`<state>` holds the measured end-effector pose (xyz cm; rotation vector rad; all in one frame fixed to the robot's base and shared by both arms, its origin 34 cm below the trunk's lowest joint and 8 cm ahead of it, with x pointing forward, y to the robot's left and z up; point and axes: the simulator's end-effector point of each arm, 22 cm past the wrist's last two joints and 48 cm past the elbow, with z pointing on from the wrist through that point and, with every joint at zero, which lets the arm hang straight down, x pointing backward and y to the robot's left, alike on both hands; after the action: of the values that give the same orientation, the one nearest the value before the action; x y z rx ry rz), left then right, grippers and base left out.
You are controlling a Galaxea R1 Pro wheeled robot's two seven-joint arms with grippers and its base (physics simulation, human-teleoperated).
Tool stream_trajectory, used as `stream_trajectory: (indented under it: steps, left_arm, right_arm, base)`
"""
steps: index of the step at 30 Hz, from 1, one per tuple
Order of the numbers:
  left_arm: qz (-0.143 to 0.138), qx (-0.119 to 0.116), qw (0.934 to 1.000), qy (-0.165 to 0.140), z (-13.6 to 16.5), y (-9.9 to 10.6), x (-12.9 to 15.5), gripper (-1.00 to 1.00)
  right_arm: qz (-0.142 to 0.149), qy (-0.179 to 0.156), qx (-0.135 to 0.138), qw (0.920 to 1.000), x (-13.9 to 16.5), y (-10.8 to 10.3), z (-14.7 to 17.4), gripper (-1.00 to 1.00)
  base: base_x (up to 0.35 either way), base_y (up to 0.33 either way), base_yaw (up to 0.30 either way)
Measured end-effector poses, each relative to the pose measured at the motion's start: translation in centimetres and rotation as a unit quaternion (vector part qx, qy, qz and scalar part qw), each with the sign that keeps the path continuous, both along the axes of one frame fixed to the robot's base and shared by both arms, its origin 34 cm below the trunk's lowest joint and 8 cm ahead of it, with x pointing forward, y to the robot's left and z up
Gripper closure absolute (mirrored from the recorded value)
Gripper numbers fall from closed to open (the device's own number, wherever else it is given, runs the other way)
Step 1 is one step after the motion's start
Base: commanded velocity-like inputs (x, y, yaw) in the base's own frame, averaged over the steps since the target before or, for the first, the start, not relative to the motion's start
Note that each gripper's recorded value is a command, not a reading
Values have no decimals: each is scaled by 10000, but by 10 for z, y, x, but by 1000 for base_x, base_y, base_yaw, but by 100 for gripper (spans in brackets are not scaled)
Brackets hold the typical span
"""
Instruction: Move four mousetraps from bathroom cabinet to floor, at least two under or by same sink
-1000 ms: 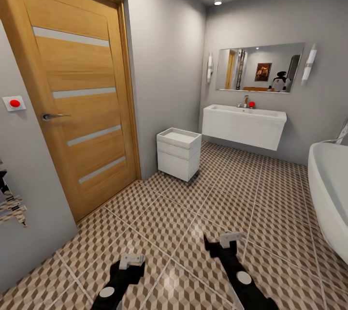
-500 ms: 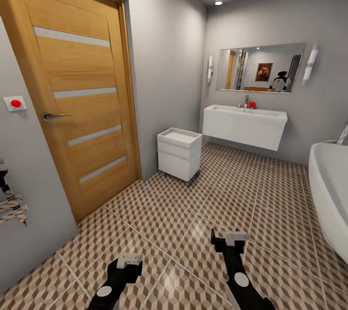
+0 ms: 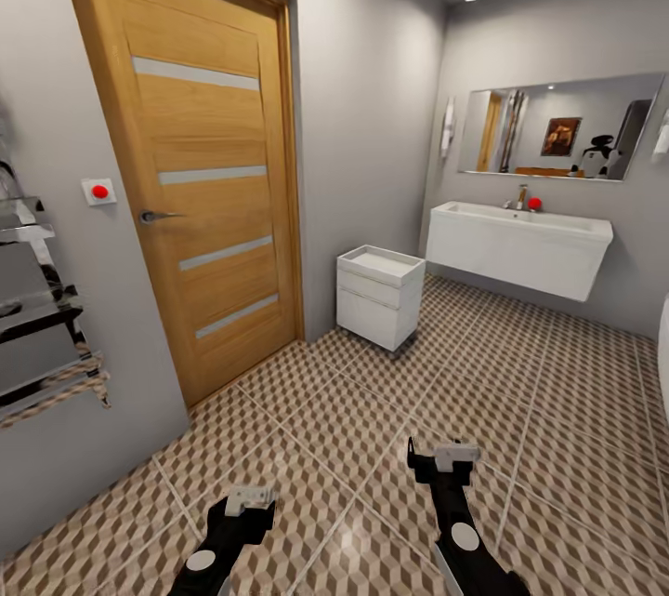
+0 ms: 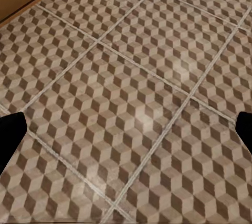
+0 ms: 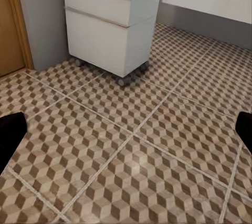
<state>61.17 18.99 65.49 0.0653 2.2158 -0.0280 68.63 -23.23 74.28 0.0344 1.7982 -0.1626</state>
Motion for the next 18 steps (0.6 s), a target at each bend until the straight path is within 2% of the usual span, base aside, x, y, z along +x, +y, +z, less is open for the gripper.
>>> stream_trajectory:
  steps: [18]
  left_arm:
    - [-11,-17,10000,-16,1,-2,2,-100]
  right_arm:
    - [20,73,-13,10000,-1,2,-7,-100]
  base:
    - [0,0,281]
